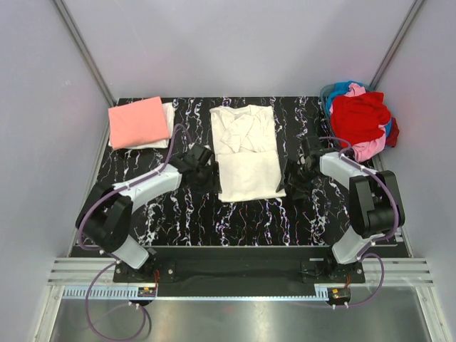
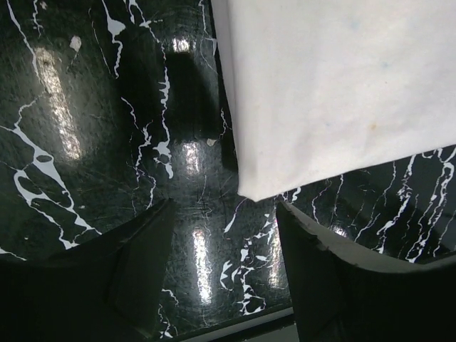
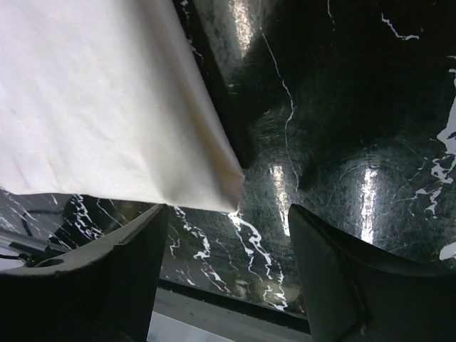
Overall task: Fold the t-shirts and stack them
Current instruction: Fold the tshirt
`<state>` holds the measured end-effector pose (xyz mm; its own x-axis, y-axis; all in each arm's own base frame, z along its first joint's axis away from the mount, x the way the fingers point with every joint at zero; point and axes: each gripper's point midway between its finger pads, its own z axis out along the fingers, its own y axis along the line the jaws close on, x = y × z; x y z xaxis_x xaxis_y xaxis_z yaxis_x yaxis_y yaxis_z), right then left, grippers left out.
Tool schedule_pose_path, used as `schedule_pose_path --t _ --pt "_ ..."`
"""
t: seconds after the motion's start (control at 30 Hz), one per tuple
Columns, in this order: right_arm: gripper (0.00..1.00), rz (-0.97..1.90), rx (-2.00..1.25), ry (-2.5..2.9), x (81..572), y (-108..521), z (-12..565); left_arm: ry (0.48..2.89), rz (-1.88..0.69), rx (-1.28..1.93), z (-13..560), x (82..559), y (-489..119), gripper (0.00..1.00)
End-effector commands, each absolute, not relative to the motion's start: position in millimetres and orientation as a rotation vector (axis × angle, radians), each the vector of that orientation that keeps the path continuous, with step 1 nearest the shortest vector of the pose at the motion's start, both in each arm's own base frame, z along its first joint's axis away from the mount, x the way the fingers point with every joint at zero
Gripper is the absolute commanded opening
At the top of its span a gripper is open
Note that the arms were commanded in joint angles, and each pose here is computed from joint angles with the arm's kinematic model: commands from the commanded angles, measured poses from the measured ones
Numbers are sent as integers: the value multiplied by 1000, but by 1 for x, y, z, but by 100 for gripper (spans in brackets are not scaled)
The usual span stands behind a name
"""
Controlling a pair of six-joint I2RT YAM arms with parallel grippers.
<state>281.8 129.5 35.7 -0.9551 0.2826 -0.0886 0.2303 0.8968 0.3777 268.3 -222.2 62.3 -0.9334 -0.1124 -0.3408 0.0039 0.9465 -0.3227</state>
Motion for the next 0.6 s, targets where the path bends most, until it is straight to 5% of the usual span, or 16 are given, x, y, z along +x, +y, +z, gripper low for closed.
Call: schedule_pose_path --t 0.0,0.3,0.57 --pt "76 615 385 2839 291 135 40 2630 -573 -147 73 278 -235 64" --pt "74 579 384 2852 291 129 28 2643 -709 -178 45 267 -249 62" --pt "62 586 399 2866 289 128 18 2662 -748 -204 29 260 -252 55"
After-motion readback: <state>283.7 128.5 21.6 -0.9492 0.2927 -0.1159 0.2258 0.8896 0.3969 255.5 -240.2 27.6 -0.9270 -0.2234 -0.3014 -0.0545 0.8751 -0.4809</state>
